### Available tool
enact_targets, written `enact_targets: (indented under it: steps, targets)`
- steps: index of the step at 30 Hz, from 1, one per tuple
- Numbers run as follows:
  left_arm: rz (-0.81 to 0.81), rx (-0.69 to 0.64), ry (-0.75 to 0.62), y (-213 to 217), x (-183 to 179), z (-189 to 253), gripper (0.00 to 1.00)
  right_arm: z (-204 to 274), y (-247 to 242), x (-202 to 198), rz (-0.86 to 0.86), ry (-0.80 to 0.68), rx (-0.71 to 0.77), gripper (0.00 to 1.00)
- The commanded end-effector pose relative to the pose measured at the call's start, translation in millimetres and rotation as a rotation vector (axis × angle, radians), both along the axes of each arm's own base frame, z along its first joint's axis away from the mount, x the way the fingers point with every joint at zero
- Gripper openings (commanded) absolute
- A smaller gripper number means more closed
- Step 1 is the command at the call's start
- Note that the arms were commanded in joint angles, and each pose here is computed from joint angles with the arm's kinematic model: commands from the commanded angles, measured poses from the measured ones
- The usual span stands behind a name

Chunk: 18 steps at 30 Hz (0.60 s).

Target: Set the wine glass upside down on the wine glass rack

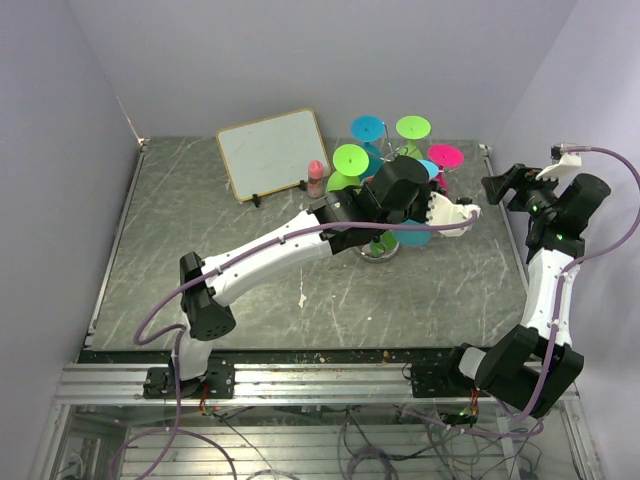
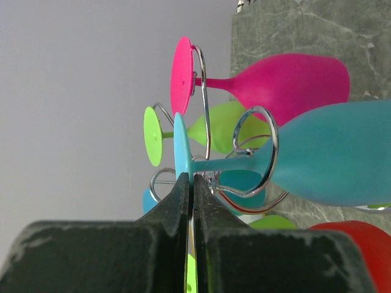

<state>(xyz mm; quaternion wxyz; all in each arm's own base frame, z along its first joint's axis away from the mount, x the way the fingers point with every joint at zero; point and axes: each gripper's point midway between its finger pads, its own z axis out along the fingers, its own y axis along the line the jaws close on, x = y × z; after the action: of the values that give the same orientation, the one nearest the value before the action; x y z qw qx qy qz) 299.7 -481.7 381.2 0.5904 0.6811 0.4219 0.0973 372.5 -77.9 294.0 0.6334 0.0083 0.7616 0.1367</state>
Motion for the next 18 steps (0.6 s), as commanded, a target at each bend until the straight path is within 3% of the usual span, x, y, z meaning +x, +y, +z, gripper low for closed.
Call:
enact_targets:
  steps: [1, 18]
  targets:
    - [-0.024, -0.036, 0.003, 11.3, -15.1, 21.5, 0.07, 7.0, -1.3, -2.5, -0.002, -0.032, -0.011, 0.79]
    - [-0.089, 0.005, 0.003, -3.0, -49.7, 18.3, 0.07, -4.3, 1.7, -4.3, 0.011, -0.013, 0.003, 0.79]
